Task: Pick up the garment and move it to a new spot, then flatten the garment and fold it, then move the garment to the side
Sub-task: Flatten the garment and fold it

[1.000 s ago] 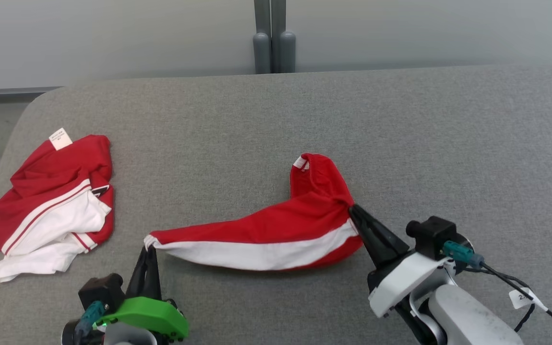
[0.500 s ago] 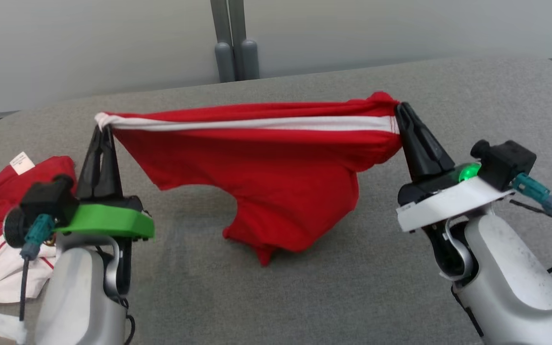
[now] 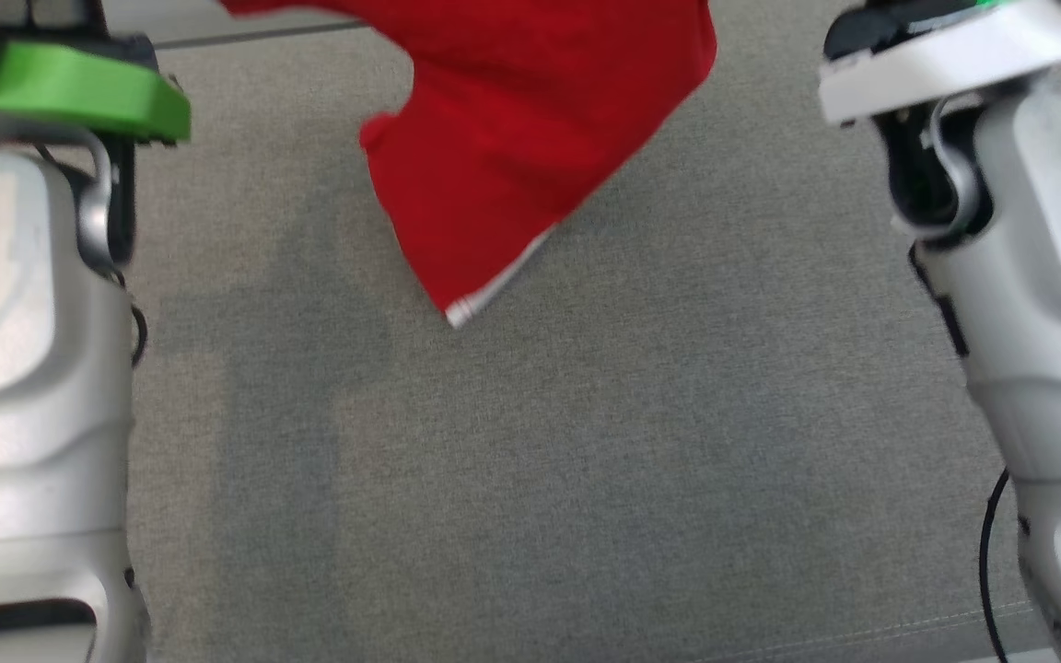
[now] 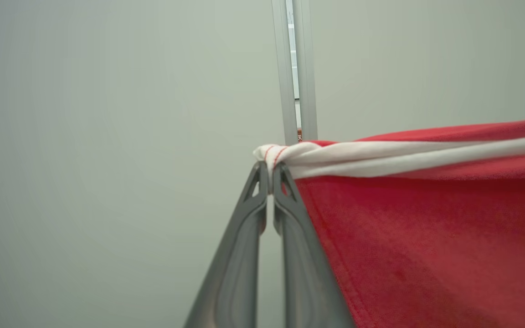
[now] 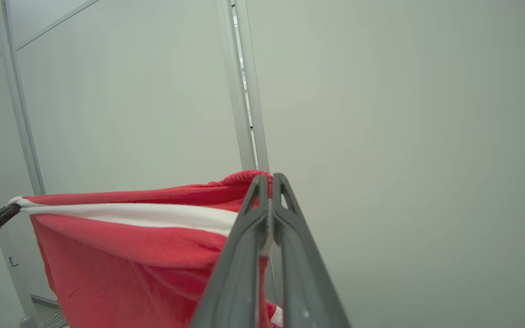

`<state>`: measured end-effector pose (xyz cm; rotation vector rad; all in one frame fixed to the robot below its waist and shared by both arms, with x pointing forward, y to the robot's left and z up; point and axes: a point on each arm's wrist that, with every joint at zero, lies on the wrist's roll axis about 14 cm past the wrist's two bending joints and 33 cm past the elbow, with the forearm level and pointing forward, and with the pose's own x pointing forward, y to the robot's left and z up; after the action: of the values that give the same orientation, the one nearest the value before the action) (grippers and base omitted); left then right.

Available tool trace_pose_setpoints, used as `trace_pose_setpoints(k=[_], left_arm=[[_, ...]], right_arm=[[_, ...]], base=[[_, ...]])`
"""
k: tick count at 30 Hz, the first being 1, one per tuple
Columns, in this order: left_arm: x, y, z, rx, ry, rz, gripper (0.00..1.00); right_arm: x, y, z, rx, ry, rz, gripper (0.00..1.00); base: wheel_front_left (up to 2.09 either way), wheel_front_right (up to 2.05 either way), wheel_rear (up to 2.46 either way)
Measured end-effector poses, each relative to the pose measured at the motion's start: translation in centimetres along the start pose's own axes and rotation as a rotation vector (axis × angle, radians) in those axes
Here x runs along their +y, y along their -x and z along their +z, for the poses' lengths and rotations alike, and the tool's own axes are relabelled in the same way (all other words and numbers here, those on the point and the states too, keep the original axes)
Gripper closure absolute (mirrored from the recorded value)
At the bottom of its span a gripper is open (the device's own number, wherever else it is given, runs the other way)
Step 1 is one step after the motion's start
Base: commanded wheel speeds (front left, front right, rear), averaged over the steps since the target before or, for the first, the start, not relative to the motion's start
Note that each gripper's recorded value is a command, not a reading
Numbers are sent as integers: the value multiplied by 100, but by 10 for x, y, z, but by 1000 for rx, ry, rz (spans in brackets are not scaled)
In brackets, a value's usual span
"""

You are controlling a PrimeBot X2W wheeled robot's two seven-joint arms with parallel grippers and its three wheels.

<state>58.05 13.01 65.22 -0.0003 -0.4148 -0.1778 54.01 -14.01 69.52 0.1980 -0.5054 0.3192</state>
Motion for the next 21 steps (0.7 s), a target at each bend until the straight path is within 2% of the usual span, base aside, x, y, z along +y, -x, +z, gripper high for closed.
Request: trace_pose_setpoints(k=[5, 8, 11, 14, 17, 21], left_arm=[[17, -52, 26, -104, -65, 36, 100], [28, -69, 29, -133, -93, 60, 100], [33, -70, 6, -93, -90, 72, 100], [36, -52, -40, 10, -82, 77, 100], [40, -4, -109, 193, -34, 109, 100], [39, 55, -158, 352, 14, 145, 100]], right_arm=[[-13, -59, 38, -150, 106, 18, 100], [-19, -75, 31, -162, 127, 11, 100], [-30, -77, -13, -78, 90, -22, 100], [-33, -63, -71, 47, 47, -35, 100], [-31, -25, -140, 220, -11, -50, 100], [-23, 26, -189, 374, -85, -69, 100]], base=[[0, 0, 0], [0, 0, 0], [0, 0, 0], [0, 0, 0], [0, 0, 0], [0, 0, 0]])
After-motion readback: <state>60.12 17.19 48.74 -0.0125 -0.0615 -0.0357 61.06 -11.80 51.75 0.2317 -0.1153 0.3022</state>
